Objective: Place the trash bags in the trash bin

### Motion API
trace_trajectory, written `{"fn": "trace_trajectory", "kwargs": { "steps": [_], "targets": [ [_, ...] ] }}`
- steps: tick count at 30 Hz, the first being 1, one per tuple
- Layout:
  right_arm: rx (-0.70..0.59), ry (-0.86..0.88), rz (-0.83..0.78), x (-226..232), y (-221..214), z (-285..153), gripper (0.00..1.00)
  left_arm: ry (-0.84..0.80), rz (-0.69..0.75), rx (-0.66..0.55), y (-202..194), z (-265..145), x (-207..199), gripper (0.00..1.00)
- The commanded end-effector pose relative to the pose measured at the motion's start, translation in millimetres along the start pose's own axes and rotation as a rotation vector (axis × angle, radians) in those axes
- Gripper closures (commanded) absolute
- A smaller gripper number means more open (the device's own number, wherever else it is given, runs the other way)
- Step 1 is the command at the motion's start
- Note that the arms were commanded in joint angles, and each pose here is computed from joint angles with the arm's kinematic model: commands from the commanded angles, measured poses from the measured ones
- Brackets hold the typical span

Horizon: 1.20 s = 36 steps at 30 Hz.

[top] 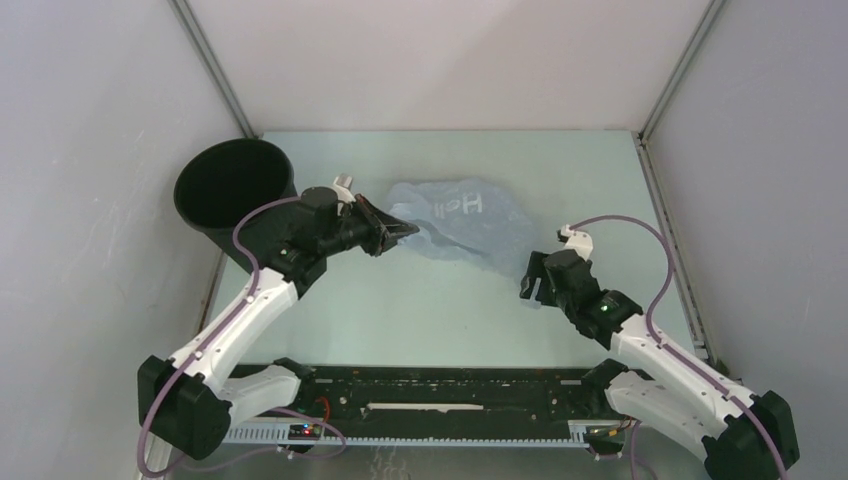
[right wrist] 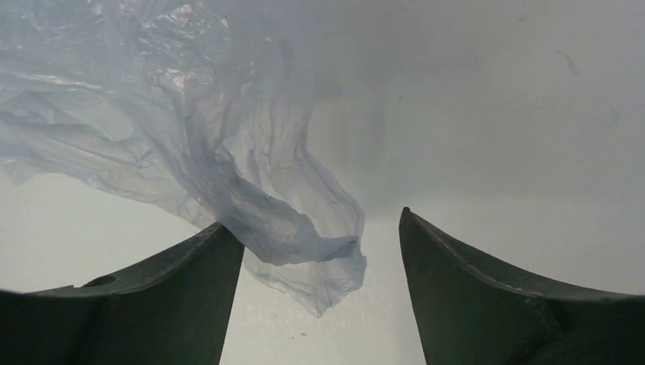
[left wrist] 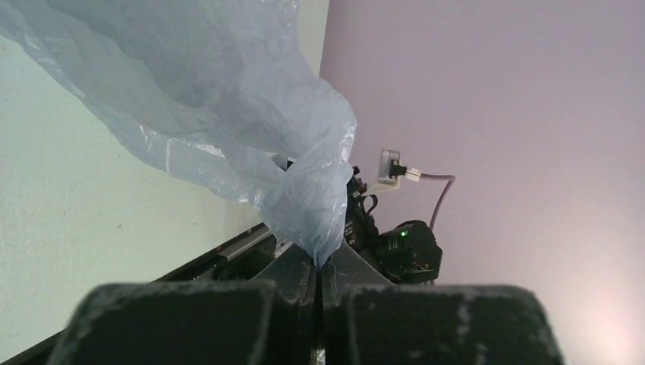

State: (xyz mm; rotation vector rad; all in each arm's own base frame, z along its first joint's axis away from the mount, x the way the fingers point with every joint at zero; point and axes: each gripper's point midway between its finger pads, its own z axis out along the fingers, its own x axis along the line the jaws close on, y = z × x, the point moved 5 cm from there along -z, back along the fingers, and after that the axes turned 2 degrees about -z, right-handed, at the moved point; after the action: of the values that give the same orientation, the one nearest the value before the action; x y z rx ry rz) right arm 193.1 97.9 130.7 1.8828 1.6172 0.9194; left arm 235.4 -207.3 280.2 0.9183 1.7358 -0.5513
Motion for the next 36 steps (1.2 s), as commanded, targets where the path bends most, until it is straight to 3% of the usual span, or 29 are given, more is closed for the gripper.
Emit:
{"fn": "trace_trajectory", "kwargs": {
  "steps": [1,10,14,24,28,30,31,33,36],
  "targets": [
    [-0.080,0.164,0.000,18,10,8,0.24,-0.050,0.035,0.026,3,-5,-19,1.00],
    [-0.118,0.224,-0.049,18,28,1,0.76,-0.018,0.023,0.050,2,-6,-13,1.00],
    [-0.159,0.294,-0.070,22,42,-26,0.99,0.036,0.124,0.007,3,-14,-6,1.00],
    [-0.013,0.459,0.031,36,52,-77,1.00,0.279,0.274,-0.011,1,-22,37,1.00],
    [0.002,0.512,0.136,50,95,-71,1.00,0.277,0.315,-0.067,22,-8,27,1.00],
    [-0.001,0.577,0.179,60,137,-76,1.00,0.252,0.331,-0.074,41,6,2,1.00],
    [-0.019,0.610,0.173,67,158,-83,1.00,0.191,0.347,-0.092,54,8,-33,1.00],
    [-0.132,0.648,0.125,80,214,-118,1.00,0.086,0.377,-0.103,68,10,-92,1.00],
    [-0.328,0.694,0.044,89,265,-188,1.00,-0.108,0.508,-0.182,63,-22,-193,1.00]
  ]
}}
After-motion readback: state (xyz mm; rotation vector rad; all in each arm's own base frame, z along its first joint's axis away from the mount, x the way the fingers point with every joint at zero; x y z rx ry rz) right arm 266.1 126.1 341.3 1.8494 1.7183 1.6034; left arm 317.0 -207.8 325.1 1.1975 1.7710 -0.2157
